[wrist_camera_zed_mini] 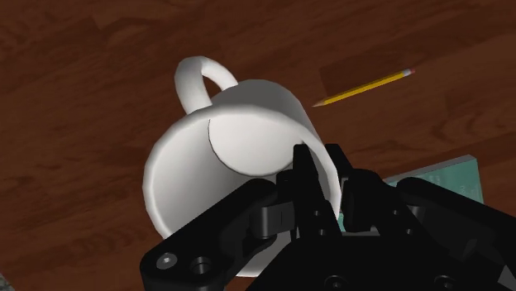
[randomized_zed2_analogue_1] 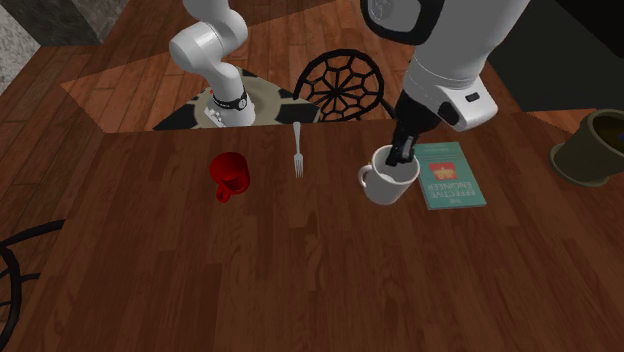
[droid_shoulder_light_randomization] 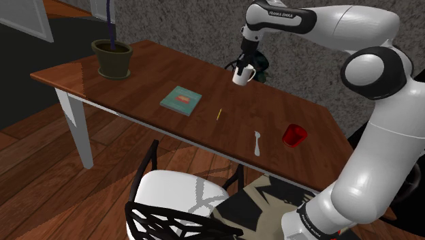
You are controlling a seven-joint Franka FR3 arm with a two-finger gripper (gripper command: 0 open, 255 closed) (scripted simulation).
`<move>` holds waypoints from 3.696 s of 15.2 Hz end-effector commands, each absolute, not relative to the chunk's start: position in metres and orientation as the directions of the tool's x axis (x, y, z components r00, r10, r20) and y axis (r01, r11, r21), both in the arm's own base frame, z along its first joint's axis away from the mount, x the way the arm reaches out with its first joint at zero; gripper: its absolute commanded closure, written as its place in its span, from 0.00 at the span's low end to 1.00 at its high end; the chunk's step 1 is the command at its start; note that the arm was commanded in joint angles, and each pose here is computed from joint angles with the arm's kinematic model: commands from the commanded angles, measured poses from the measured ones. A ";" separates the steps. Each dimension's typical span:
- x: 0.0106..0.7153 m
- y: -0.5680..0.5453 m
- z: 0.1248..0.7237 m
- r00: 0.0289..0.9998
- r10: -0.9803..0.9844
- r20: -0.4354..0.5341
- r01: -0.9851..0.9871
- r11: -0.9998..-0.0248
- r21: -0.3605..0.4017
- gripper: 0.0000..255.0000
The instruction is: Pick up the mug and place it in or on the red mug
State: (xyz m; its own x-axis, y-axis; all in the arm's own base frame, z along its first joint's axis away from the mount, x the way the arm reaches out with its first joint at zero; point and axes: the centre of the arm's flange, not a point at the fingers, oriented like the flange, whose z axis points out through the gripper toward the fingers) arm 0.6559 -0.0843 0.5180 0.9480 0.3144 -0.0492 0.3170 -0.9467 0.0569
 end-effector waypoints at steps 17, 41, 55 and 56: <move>0.443 -0.174 0.533 0.948 0.314 -0.049 0.317 -0.947 0.057 1.00; 0.277 -0.243 0.491 0.948 0.314 -0.049 0.317 -0.947 0.057 1.00; 0.277 -0.243 0.450 0.948 0.314 -0.049 0.317 -0.947 0.057 1.00; 0.277 -0.243 0.450 0.948 0.314 -0.049 0.317 -0.947 0.057 1.00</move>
